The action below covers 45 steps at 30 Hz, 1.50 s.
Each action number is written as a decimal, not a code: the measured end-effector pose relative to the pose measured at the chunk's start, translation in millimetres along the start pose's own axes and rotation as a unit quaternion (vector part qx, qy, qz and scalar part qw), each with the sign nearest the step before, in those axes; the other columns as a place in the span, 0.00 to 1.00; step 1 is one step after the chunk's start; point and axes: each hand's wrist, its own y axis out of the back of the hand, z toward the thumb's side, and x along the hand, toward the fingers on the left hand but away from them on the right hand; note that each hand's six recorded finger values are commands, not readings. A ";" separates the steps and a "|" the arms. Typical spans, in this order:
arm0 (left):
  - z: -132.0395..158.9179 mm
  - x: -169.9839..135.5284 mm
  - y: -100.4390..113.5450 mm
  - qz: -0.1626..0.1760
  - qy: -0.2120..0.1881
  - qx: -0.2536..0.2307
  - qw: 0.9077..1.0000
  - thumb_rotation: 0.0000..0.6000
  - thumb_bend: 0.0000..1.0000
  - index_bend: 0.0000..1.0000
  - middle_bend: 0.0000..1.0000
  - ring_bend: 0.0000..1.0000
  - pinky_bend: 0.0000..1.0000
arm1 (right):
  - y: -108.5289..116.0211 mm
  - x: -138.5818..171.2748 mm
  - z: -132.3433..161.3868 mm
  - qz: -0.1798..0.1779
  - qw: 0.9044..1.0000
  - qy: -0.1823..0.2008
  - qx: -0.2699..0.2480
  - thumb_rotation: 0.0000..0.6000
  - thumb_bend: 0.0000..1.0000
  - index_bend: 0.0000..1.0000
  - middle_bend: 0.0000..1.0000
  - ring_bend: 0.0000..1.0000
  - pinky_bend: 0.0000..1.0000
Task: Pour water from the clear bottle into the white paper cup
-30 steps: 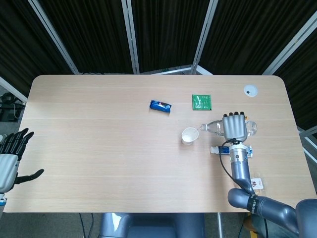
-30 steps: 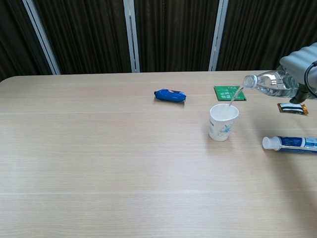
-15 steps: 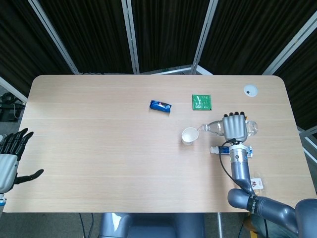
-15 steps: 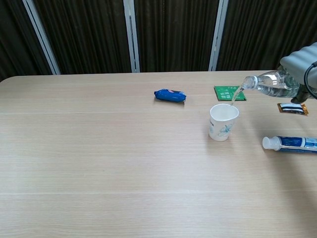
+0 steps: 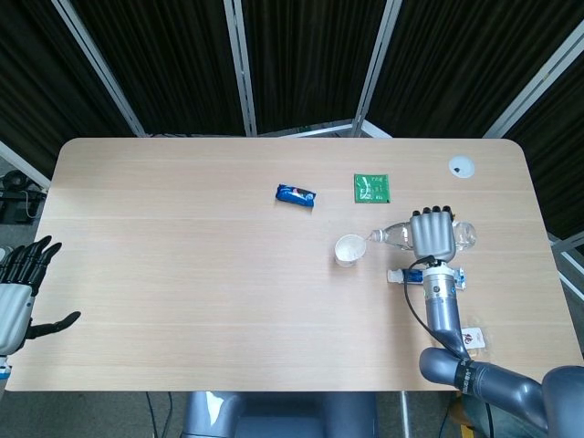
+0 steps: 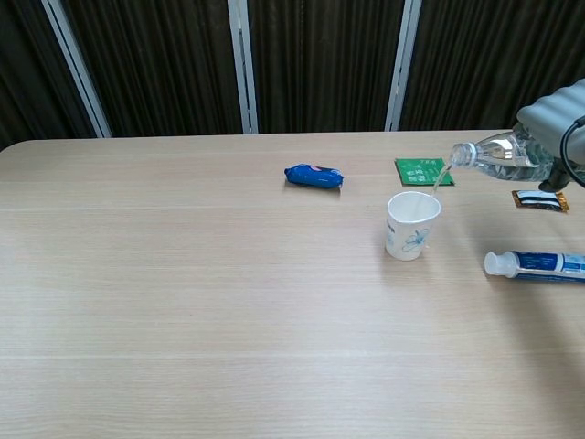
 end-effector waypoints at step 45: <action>3.9 -4.3 1.6 -0.009 -0.010 -0.019 1.000 1.00 0.00 0.02 0.00 0.00 0.00 | 16.5 27.5 -20.6 0.019 0.956 0.053 -0.289 1.00 0.60 0.50 0.65 0.62 0.52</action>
